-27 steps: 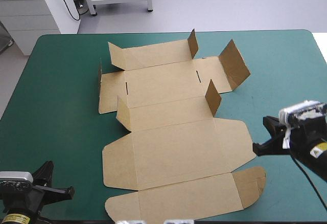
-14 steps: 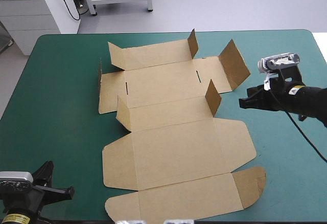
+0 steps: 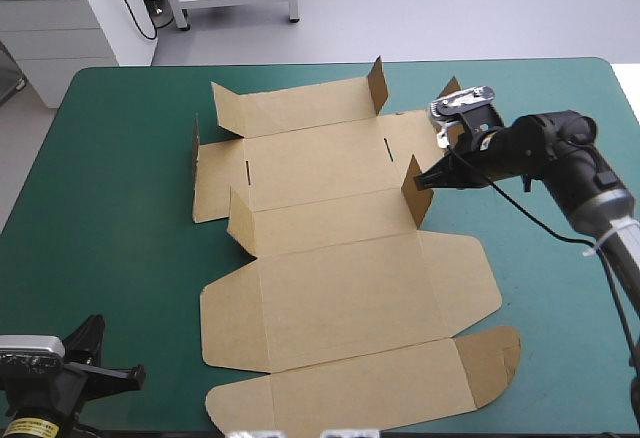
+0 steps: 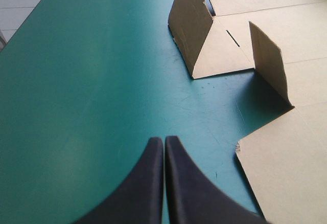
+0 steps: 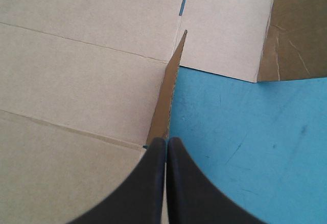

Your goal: Fold the box

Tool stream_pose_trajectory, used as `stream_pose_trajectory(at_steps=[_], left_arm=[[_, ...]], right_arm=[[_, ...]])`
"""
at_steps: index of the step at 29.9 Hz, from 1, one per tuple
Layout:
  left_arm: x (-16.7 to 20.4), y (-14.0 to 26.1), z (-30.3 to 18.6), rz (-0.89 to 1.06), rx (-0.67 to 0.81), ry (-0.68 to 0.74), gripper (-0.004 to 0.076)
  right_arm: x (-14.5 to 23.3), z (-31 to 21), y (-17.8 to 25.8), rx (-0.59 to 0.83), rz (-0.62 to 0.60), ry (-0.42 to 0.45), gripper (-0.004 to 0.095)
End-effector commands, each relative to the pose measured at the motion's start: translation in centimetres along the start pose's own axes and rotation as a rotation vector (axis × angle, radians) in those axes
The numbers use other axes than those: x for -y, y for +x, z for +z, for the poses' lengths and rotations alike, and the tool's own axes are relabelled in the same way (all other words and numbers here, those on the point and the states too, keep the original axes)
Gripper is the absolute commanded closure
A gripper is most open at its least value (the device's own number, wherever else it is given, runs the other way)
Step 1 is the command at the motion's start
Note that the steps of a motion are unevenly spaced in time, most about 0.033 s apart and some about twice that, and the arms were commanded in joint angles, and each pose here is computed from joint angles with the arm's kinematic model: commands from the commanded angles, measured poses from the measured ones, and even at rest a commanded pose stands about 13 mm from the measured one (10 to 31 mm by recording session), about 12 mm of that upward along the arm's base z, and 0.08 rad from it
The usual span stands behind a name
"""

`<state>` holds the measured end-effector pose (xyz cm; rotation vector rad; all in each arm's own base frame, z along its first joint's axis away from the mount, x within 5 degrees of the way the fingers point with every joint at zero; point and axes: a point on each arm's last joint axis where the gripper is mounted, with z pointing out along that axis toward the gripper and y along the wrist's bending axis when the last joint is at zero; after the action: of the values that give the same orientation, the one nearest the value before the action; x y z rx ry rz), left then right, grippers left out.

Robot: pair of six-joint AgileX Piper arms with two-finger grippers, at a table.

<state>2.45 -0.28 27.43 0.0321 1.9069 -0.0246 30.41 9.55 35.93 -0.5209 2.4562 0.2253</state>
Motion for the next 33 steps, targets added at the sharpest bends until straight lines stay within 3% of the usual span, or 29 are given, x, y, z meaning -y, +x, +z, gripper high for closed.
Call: stream_pose_trajectory(at_steps=[1, 5, 8, 15, 17, 33], left_arm=[[0.0, -1.3, -0.3, -0.004, 0.087, 0.006, 0.0731], [0.0, -1.3, -0.3, -0.004, 0.087, 0.006, 0.0731], [0.0, -1.3, -0.3, -0.004, 0.087, 0.006, 0.0731], [0.0, -1.3, -0.3, -0.004, 0.087, 0.006, 0.0731], [0.0, -1.3, -0.3, -0.004, 0.087, 0.006, 0.0731], [0.0, -1.3, -0.3, 0.0, 0.087, 0.006, 0.0731]], right_arm=[[-0.2, -0.2, -1.9, 0.069, -0.02, 0.029, 0.0906], [0.1, 2.0, -2.8, 0.014, -0.017, 0.022, 0.09], [0.1, 2.9, -3.3, -0.035, -0.053, 0.003, 0.0833], [0.2, 4.3, -5.0, -0.141, -0.06, -0.033, 0.0322], [0.3, 4.4, -5.5, -0.137, -0.063, -0.033, 0.0243], [0.8, 10.4, -4.7, -0.312, -0.047, -0.064, 0.024]])
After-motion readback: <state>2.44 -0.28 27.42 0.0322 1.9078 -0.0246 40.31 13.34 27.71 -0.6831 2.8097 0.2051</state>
